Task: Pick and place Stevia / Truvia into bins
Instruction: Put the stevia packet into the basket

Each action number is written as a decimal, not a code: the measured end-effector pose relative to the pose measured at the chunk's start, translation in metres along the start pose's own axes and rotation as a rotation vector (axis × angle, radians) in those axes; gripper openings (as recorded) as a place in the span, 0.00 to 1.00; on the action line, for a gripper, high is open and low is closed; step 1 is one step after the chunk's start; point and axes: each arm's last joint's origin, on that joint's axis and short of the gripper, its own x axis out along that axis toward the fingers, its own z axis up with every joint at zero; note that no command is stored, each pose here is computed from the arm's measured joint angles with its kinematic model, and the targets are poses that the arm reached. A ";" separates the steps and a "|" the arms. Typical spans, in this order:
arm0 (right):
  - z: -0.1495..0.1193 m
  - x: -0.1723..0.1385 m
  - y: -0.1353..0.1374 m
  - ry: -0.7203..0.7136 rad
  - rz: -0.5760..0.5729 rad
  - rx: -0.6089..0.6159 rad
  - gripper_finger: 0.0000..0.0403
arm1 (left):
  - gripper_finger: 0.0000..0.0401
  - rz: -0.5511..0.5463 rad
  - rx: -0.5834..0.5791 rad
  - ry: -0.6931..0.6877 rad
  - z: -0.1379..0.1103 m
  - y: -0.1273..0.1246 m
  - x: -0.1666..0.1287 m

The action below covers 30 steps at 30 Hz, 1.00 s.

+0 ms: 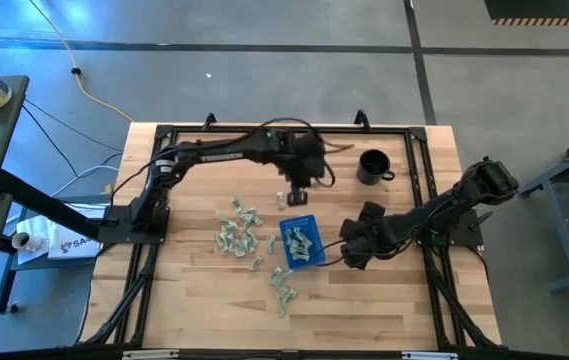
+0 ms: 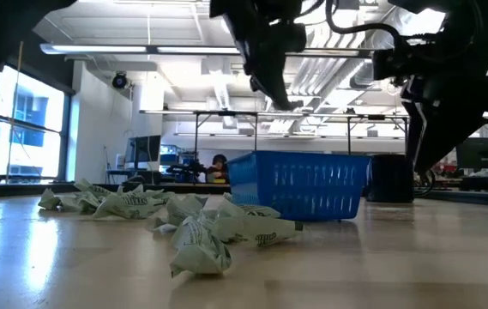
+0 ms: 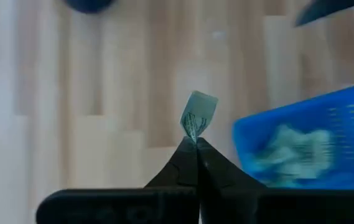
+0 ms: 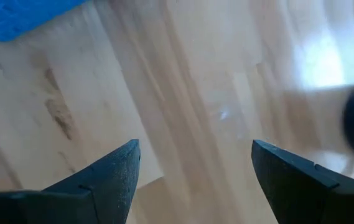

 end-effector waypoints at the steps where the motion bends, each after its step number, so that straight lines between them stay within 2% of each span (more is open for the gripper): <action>1: -0.002 0.000 0.000 -0.005 -0.012 -0.019 0.73 | 0.06 0.002 -0.010 0.016 -0.001 -0.007 0.001; 4: -0.015 0.003 -0.004 0.014 -0.011 -0.042 0.73 | 0.11 -0.031 -0.020 0.134 -0.012 -0.036 0.014; 8: -0.039 0.004 -0.009 0.029 0.047 0.021 0.73 | 0.12 -0.059 0.023 0.211 -0.025 -0.079 0.034; 11: -0.051 0.002 -0.015 0.037 0.084 0.095 0.73 | 0.09 -0.044 0.031 0.195 -0.032 -0.103 0.052; 15: -0.053 -0.005 -0.020 0.011 0.117 0.164 0.73 | 0.10 -0.037 -0.008 0.185 -0.041 -0.111 0.067; 19: -0.040 -0.013 -0.018 -0.036 0.161 0.208 0.73 | 0.23 0.029 -0.037 0.266 -0.054 -0.111 0.074; 22: -0.030 -0.016 -0.020 -0.085 0.160 0.240 0.73 | 0.36 0.086 -0.060 0.319 -0.056 -0.109 0.065; 25: -0.022 -0.017 -0.025 -0.100 0.145 0.253 0.73 | 0.49 0.079 -0.067 0.342 -0.051 -0.109 0.042; 27: -0.017 -0.016 -0.028 -0.080 0.164 0.254 0.73 | 0.54 0.114 -0.085 0.336 -0.047 -0.108 0.022; 30: -0.008 -0.012 -0.036 -0.016 0.233 0.258 0.73 | 0.58 0.182 -0.124 0.272 -0.044 -0.105 -0.010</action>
